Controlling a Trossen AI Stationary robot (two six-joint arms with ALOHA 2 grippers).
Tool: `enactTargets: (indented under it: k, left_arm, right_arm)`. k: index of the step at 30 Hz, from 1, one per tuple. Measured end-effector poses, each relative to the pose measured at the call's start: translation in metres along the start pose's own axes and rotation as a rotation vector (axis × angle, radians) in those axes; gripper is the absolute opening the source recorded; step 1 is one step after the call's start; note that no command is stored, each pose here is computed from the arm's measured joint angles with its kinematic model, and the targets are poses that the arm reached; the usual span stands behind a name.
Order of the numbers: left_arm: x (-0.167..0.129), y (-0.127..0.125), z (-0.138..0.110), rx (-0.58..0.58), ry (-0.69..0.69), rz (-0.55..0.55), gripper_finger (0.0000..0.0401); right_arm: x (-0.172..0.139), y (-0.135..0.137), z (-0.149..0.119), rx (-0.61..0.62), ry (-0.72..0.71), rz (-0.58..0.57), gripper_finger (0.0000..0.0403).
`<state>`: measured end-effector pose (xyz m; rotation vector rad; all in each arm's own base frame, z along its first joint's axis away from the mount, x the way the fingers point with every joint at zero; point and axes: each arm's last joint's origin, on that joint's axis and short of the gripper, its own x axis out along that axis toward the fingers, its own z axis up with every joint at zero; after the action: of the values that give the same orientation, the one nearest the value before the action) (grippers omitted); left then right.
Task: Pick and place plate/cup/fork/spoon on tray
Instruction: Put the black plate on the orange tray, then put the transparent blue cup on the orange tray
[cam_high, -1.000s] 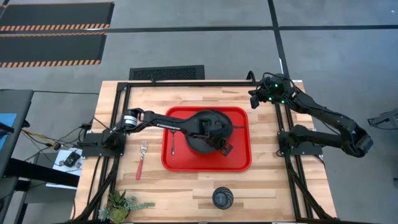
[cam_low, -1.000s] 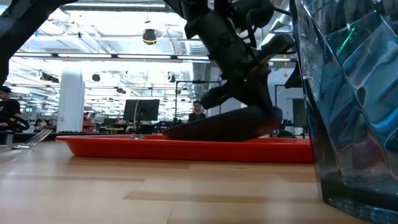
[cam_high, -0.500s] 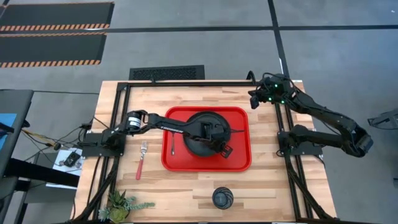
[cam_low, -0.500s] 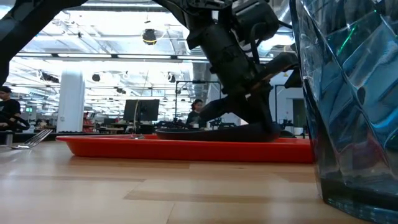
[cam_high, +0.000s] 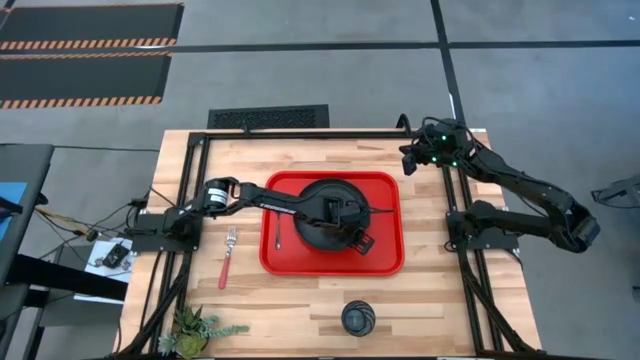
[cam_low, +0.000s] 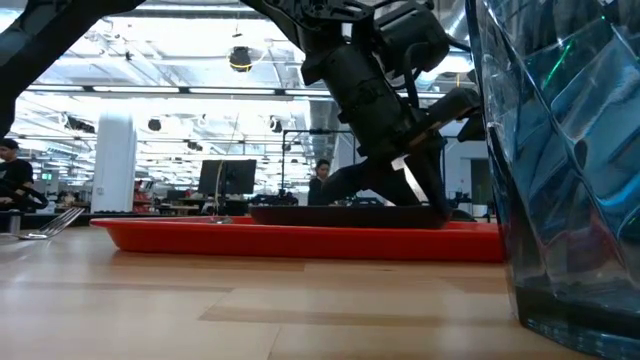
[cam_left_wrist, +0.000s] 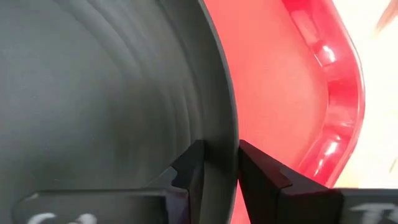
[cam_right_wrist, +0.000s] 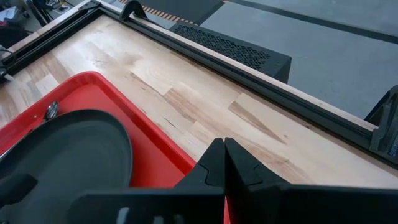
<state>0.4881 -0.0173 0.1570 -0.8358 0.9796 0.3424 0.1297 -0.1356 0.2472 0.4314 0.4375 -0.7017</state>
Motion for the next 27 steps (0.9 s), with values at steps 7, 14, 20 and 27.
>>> enactTargets:
  k: [7,14,20,27]
  left_arm:
    - [-0.008,-0.008,0.007,0.018,0.001,-0.034,0.0078]
    - [-0.025,-0.019,0.028,0.099,-0.058,-0.083,0.0078]
    - [-0.052,-0.026,0.037,0.206,-0.131,-0.062,0.0043]
    - [-0.08,-0.037,0.037,0.346,-0.237,-0.01,0.0003]
  right_arm:
    - [0.0,0.0,0.0,-0.001,0.0,0.0,0.0011]
    - [0.0,0.0,-0.001,-0.001,0.012,-0.003,0.0011]
    - [0.0,0.0,-0.001,-0.015,0.014,-0.002,0.0011]
    - [-0.009,0.001,-0.001,-0.028,-0.01,0.002,0.0011]
